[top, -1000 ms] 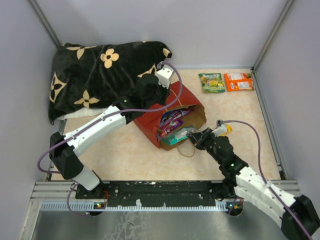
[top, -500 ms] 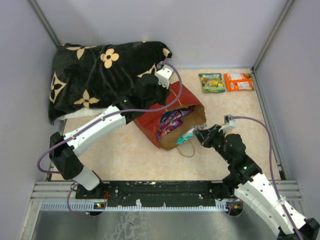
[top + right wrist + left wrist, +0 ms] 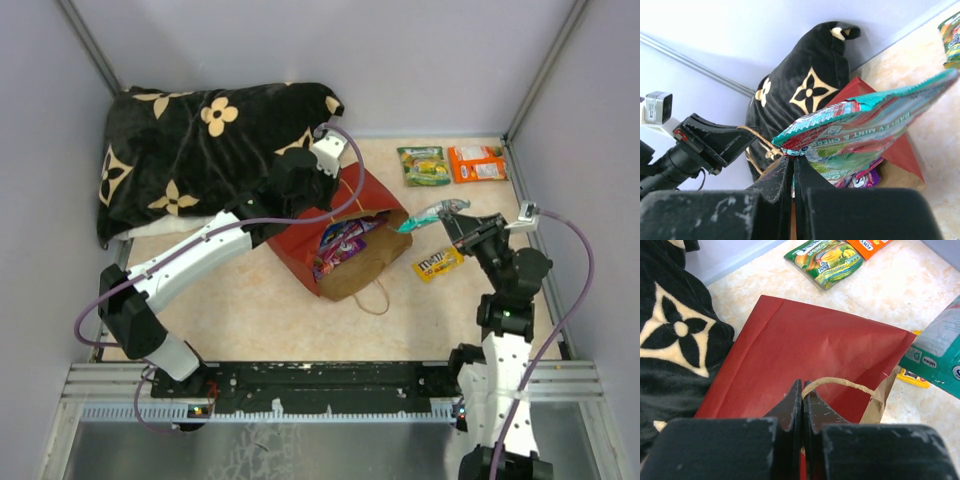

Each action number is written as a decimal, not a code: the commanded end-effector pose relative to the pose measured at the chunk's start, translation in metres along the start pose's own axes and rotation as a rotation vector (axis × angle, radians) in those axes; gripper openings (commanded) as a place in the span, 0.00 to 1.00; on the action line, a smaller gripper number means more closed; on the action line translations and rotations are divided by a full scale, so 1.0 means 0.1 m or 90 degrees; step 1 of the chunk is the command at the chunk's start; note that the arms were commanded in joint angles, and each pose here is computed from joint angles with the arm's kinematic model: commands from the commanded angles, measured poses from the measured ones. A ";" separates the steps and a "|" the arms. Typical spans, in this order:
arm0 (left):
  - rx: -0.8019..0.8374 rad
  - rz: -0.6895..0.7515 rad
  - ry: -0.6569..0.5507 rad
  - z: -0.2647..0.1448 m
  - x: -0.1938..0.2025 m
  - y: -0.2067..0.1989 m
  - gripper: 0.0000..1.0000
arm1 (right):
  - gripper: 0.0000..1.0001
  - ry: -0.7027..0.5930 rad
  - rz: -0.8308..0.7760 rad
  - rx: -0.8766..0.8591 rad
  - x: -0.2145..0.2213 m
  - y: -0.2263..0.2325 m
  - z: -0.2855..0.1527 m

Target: Take the snacks out of the paper bag

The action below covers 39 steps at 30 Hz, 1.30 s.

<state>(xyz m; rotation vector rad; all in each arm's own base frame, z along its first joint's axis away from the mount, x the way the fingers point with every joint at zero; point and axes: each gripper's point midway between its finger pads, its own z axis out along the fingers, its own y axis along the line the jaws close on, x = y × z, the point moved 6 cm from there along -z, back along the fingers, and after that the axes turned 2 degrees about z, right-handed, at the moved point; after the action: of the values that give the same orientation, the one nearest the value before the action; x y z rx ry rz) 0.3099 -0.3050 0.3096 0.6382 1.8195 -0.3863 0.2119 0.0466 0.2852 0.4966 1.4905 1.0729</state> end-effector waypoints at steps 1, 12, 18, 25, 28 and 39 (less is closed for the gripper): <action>-0.001 0.000 -0.025 -0.06 -0.14 0.03 0.00 | 0.00 -0.002 -0.015 -0.098 -0.21 0.37 -0.01; 0.022 -0.010 -0.046 -0.17 -0.25 0.01 0.00 | 0.00 -0.113 0.053 0.066 -0.97 -0.25 0.17; 0.039 -0.014 -0.039 -0.14 -0.22 -0.03 0.00 | 0.00 -0.190 0.116 0.208 -1.14 -0.93 0.19; 0.044 -0.015 -0.031 -0.11 -0.20 -0.05 0.00 | 0.00 -0.227 0.102 0.221 -1.46 -1.07 0.38; 0.042 -0.012 -0.029 -0.10 -0.19 -0.04 0.00 | 0.00 -0.251 0.119 0.212 -1.58 -1.19 0.48; 0.041 -0.008 -0.013 -0.03 -0.13 -0.06 0.00 | 0.00 -0.266 0.087 0.195 -2.10 -1.56 1.15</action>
<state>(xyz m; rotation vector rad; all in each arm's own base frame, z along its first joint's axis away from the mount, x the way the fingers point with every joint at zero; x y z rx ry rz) 0.3030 -0.3087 0.3105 0.6803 1.8226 -0.4474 0.3781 -0.1539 0.2394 1.1771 1.3550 0.8090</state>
